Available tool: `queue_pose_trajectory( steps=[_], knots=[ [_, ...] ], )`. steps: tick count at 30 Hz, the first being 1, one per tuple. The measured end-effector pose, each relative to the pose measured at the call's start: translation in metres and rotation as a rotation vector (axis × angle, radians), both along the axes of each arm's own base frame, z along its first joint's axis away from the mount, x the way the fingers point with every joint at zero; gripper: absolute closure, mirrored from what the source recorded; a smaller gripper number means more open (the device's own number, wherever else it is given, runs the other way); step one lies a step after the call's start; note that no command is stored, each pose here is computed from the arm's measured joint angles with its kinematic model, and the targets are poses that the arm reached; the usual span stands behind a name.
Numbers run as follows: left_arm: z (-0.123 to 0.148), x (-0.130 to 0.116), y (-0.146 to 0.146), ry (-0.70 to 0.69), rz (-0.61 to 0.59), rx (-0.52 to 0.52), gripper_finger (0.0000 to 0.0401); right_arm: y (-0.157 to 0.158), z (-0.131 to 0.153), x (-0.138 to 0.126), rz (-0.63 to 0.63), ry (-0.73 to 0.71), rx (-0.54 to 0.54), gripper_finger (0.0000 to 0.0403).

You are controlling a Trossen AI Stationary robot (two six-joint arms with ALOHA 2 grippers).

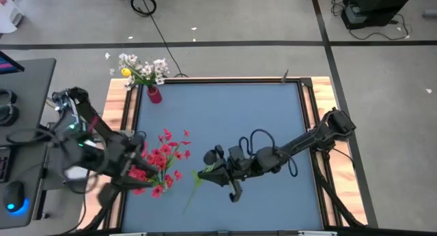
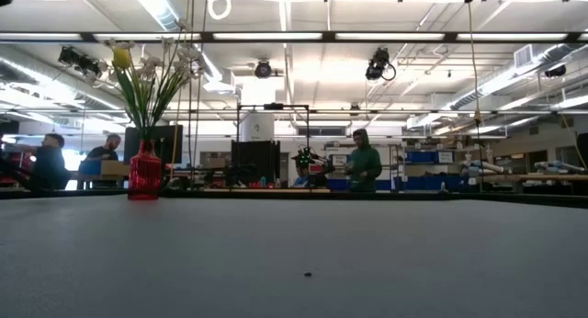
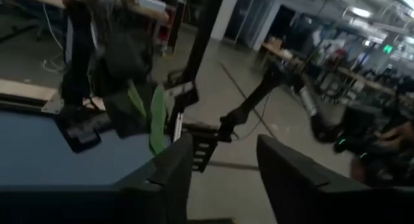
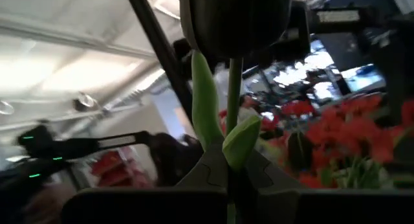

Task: Sort flowers into vase by color
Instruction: Put the black flower into the transparent vase

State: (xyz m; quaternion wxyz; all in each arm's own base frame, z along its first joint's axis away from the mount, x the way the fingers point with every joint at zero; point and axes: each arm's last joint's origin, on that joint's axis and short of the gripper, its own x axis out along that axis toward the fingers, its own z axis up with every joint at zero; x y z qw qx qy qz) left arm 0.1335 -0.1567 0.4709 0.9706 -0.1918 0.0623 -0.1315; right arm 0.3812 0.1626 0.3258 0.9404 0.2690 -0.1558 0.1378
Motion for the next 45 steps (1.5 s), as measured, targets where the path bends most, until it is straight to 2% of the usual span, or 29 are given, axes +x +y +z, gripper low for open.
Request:
queue_pose_trajectory(
  steps=[6, 10, 14, 21, 34, 36, 39, 42, 45],
  knots=[
    [-0.007, 0.017, -0.001, 0.030, 0.010, 0.010, 0.0188, 0.001, 0.049, 0.013, -0.055, 0.065, -0.093, 0.0395],
    [-0.007, 0.022, 0.004, 0.036, 0.042, 0.000, 0.0186, -0.001, 0.081, 0.015, -0.068, 0.129, -0.157, 0.0395],
    [-0.010, 0.033, 0.005, 0.039, 0.077, 0.028, 0.0186, -0.010, 0.099, 0.015, -0.098, 0.201, -0.177, 0.0395],
    [-0.027, 0.069, -0.003, 0.067, 0.128, 0.136, 0.0186, -0.025, 0.109, 0.018, -0.124, 0.179, -0.160, 0.0395],
    [-0.027, 0.077, 0.005, 0.057, 0.197, 0.147, 0.0187, -0.024, 0.111, 0.017, -0.108, 0.174, -0.173, 0.0395],
    [-0.027, 0.078, 0.006, 0.057, 0.200, 0.149, 0.0195, -0.024, 0.110, 0.016, -0.102, 0.176, -0.177, 0.0395],
    [-0.027, 0.080, 0.009, 0.054, 0.211, 0.164, 0.0229, -0.024, 0.110, 0.017, -0.100, 0.176, -0.178, 0.0395],
    [-0.027, 0.080, 0.009, 0.052, 0.212, 0.179, 0.0280, -0.024, 0.110, 0.017, -0.101, 0.174, -0.177, 0.0395],
    [-0.027, 0.079, 0.009, 0.038, 0.200, 0.244, 0.0340, -0.025, 0.110, 0.017, -0.101, 0.176, -0.178, 0.0395]
  ],
)
